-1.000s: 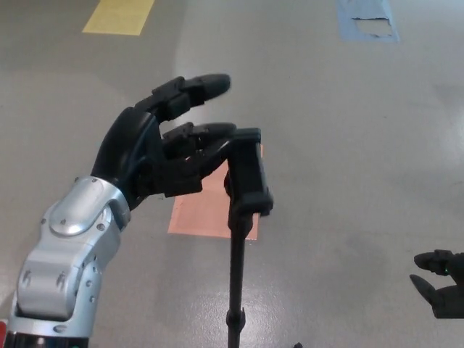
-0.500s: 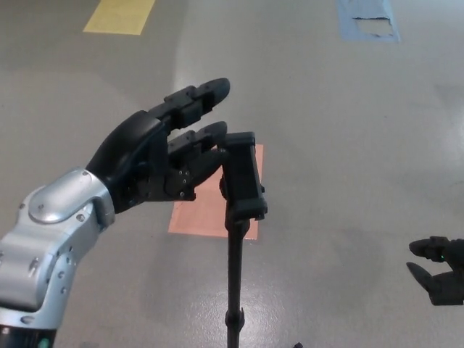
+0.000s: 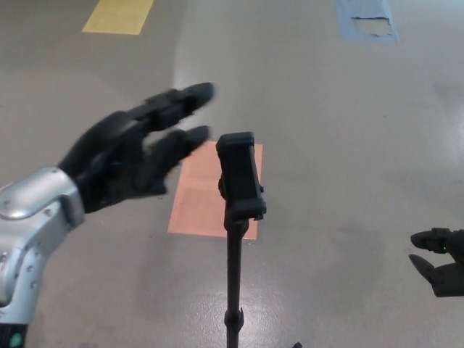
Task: The robot uses its left hand to grab the top of a phone stand kept on the floor and rotates it anti-clockwise
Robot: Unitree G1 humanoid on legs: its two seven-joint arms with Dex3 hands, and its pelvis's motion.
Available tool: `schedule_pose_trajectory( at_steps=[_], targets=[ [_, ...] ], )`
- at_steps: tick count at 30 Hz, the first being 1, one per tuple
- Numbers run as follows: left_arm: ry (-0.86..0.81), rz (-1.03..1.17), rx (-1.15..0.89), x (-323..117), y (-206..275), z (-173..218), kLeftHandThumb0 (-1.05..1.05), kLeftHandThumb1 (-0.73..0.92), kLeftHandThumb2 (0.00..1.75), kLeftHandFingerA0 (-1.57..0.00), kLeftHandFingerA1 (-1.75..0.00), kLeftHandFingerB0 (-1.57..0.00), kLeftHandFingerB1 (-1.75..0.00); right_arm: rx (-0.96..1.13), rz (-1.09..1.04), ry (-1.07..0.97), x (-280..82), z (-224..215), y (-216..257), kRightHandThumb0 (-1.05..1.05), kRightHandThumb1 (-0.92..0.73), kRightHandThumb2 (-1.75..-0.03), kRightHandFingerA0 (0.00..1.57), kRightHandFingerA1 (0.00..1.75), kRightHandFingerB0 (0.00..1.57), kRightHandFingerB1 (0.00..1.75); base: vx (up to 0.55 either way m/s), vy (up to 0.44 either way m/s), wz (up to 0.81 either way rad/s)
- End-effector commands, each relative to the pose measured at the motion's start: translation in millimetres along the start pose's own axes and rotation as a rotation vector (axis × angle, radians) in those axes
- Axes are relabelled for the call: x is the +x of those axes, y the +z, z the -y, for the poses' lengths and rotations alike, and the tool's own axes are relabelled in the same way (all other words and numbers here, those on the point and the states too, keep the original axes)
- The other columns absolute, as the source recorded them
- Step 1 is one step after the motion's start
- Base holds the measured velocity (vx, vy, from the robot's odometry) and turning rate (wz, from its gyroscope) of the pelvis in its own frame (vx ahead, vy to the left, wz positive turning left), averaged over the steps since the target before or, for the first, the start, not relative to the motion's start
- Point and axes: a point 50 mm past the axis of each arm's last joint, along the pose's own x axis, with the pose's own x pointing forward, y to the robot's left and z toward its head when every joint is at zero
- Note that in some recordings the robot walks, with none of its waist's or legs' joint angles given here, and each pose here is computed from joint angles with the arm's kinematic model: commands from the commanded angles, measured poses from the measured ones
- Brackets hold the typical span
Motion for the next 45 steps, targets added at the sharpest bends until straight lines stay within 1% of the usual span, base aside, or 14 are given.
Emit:
schedule_pose_trajectory(
  at_steps=[1,6,13,15,17,20,21,23,25,26,29,31,37,45],
  targets=[
    [0.333,0.055,-0.067,-31,-16,-59,-0.91,0.81,1.13,0.0,-0.1,0.0,-0.09,-0.01,-0.026,0.005,-2,4,-4,-0.67,-0.72,-1.01,0.04,0.42,0.01,0.25,0.0,0.0,0.0],
    [0.405,0.074,-0.124,-43,-22,-79,-0.92,0.8,1.11,0.0,-0.08,0.0,-0.07,-0.002,-0.034,0.007,-1,2,-5,-0.68,-0.71,-1.0,0.09,0.44,0.01,0.25,0.0,0.0,0.0],
    [0.489,0.039,-0.1,-52,-39,-93,-0.9,0.77,1.08,0.0,-0.11,0.0,-0.08,0.01,-0.044,0.012,-2,0,-10,-0.67,-0.71,-1.01,0.04,0.42,0.01,0.25,0.0,0.0,0.0],
    [0.488,-0.135,0.141,-55,-63,-92,-0.85,0.72,1.04,0.0,-0.18,0.0,-0.11,-0.016,-0.05,0.013,-1,-3,-12,-0.69,-0.71,-1.01,0.11,0.45,0.0,0.25,0.0,0.0,0.0],
    [0.47,-0.291,0.323,-57,-83,-91,-0.84,0.71,1.04,0.0,-0.16,0.0,-0.14,-0.01,-0.046,0.016,-1,-5,-14,-0.68,-0.71,-1.0,0.13,0.46,0.0,0.26,0.0,0.0,0.0],
    [0.461,-0.415,0.443,-60,-101,-89,-0.86,0.69,1.01,-0.04,-0.16,-0.04,-0.15,-0.007,-0.051,0.021,-1,-7,-17,-0.69,-0.71,-1.01,0.1,0.45,0.0,0.25,0.0,0.0,0.0],
    [0.45,-0.489,0.443,-66,-119,-86,-0.79,0.69,1.02,-0.01,-0.25,-0.02,-0.19,-0.01,-0.062,0.028,-1,-10,-21,-0.68,-0.72,-1.01,0.08,0.44,0.0,0.25,0.0,0.0,0.0],
    [0.444,-0.554,0.432,-74,-137,-83,-0.85,0.7,1.0,-0.07,-0.29,-0.08,-0.16,-0.008,-0.071,0.037,-1,-14,-27,-0.68,-0.71,-1.0,0.09,0.44,0.0,0.25,0.0,0.0,0.0],
    [0.45,-0.582,0.426,-79,-145,-81,-0.85,0.7,1.0,-0.07,-0.29,-0.08,-0.16,-0.006,-0.075,0.042,-1,-17,-29,-0.68,-0.71,-1.0,0.09,0.44,0.0,0.25,0.0,0.0,0.0],
    [0.468,-0.611,0.422,-83,-153,-80,-0.81,0.66,0.97,-0.08,-0.33,-0.07,-0.22,-0.005,-0.077,0.046,-1,-18,-32,-0.67,-0.72,-1.02,0.03,0.42,0.02,0.25,0.0,0.0,0.0],
    [0.495,-0.664,0.424,-90,-164,-79,-0.83,0.66,0.97,-0.09,-0.3,-0.08,-0.23,-0.004,-0.085,0.053,-2,-20,-36,-0.67,-0.72,-1.01,0.05,0.42,0.0,0.26,0.0,0.0,0.0],
    [0.492,-0.745,0.433,-106,-179,-76,-0.73,0.64,0.98,-0.05,-0.41,-0.04,-0.3,0.006,-0.118,0.065,-4,-27,-49,-0.66,-0.71,-1.0,0.04,0.42,0.01,0.26,0.0,0.0,0.0],
    [0.435,-0.84,0.444,-128,-196,-70,-0.72,0.65,0.99,-0.05,-0.4,-0.03,-0.29,0.008,-0.14,0.095,-6,-43,-68,-0.67,-0.7,-1.0,0.1,0.44,0.0,0.27,0.0,0.0,0.0],
    [0.426,-0.852,0.427,-133,-196,-74,-0.7,0.66,0.99,-0.04,-0.38,-0.04,-0.28,0.045,-0.145,0.101,-7,-44,-72,-0.66,-0.7,-1.0,0.03,0.4,0.03,0.26,0.0,0.0,0.0]
  ],
)
